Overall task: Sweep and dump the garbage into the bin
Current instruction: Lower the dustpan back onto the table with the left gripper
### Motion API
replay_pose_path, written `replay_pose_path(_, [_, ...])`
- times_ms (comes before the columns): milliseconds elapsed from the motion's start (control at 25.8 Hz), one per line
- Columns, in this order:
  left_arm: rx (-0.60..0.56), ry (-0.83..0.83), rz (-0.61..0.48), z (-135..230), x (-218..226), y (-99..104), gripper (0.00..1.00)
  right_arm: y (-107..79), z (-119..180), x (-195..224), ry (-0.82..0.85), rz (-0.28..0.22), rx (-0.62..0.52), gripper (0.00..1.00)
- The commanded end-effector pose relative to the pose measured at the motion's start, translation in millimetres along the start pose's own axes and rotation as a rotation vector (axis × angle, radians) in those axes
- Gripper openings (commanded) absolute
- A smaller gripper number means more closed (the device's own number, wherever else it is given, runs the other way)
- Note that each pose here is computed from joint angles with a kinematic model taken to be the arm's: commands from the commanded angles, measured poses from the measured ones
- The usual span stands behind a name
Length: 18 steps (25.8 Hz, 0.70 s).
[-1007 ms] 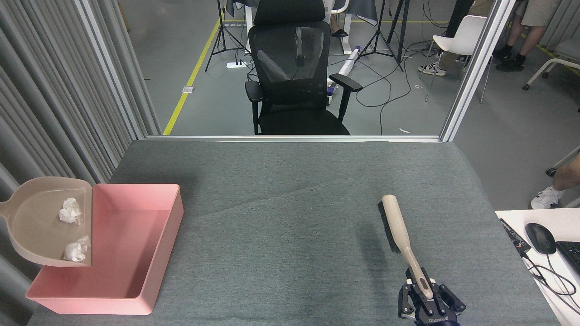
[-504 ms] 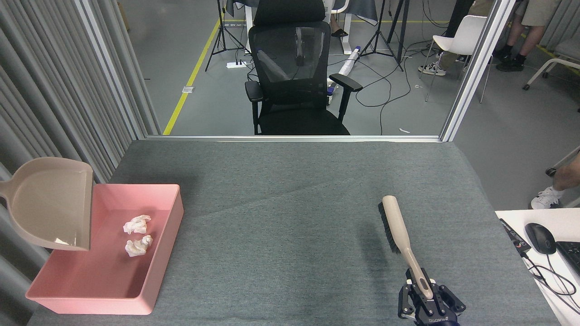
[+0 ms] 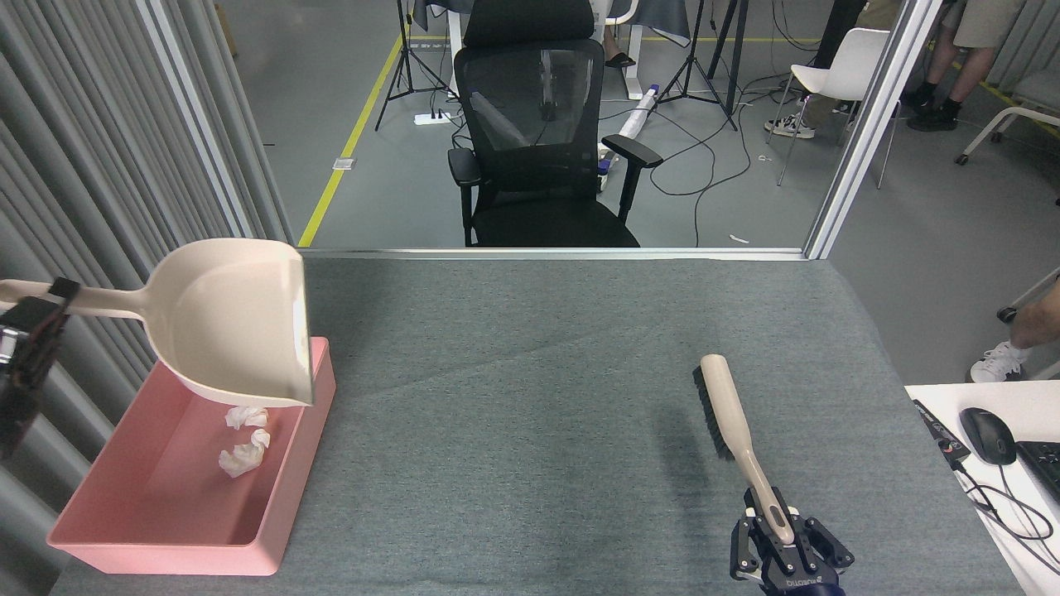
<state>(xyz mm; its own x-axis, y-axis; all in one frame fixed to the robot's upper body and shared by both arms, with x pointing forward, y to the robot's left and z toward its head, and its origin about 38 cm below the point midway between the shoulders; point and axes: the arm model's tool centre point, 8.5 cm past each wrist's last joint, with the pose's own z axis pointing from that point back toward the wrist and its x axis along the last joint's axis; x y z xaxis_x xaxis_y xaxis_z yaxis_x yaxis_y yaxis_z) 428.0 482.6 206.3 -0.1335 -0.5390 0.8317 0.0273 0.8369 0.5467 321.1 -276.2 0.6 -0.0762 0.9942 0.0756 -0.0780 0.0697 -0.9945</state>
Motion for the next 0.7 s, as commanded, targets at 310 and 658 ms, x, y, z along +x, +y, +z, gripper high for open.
replay_pose_path(310, [-0.289,-0.010,0.159,-17,17,-275,0.06,-0.9,0,3,-0.028,-0.006,-0.004,0.00])
replay_pose_path(658, [-0.328,0.075,0.187,-12,0,-339,0.08,1.6,2,5,-0.025,-0.011,0.001,0.00])
